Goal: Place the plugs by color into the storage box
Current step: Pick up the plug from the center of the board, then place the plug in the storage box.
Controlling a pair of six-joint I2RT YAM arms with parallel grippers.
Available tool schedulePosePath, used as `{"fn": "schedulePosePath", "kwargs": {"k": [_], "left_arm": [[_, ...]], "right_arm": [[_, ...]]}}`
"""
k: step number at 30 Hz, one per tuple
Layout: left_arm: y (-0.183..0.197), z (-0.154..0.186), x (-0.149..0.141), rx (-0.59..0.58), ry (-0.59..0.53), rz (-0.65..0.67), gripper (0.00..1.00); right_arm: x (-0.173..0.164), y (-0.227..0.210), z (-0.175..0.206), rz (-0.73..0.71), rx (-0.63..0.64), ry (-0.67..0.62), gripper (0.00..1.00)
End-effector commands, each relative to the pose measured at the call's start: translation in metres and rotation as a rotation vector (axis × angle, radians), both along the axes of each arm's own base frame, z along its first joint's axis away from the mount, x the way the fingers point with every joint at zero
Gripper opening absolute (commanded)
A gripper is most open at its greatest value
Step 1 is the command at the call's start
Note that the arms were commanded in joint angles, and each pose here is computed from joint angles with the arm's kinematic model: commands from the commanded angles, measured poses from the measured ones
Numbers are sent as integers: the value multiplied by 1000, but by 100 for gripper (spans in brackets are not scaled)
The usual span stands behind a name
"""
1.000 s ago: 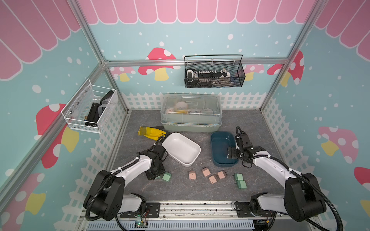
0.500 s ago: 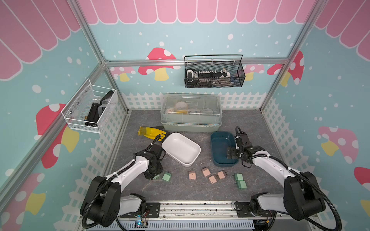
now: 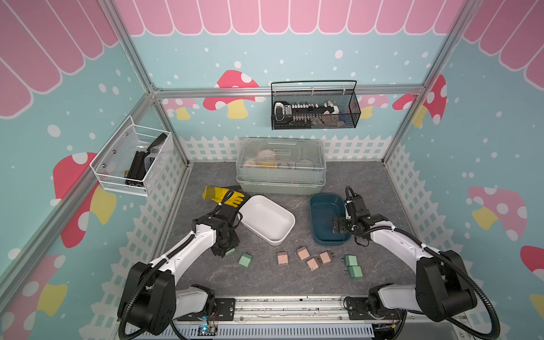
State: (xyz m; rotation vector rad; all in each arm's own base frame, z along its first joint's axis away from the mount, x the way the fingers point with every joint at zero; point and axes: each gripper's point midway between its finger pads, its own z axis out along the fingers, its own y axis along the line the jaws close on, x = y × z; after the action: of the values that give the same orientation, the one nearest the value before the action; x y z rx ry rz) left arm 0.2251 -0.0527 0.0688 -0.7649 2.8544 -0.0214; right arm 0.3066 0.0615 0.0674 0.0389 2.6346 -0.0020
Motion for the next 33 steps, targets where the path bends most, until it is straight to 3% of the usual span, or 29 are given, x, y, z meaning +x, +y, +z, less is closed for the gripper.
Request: {"fn": "schedulePosePath", "kwargs": {"k": [1,12,22,33], "left_arm": [[4,25,20,30,-49,-19,41],[-51,64,106,-69,-161,-72,39],[-111,45,181,-92,-159,-191,38],[-126,2,188,-132,-95,-190,38]], "right_arm": [[8,3,6,16,-3,-16,99],[13,3,8,19,-13,-25,99],[8,-2,10,7,-31,-21,99],[-6,-8,11,-26,-33,-11,99]]}}
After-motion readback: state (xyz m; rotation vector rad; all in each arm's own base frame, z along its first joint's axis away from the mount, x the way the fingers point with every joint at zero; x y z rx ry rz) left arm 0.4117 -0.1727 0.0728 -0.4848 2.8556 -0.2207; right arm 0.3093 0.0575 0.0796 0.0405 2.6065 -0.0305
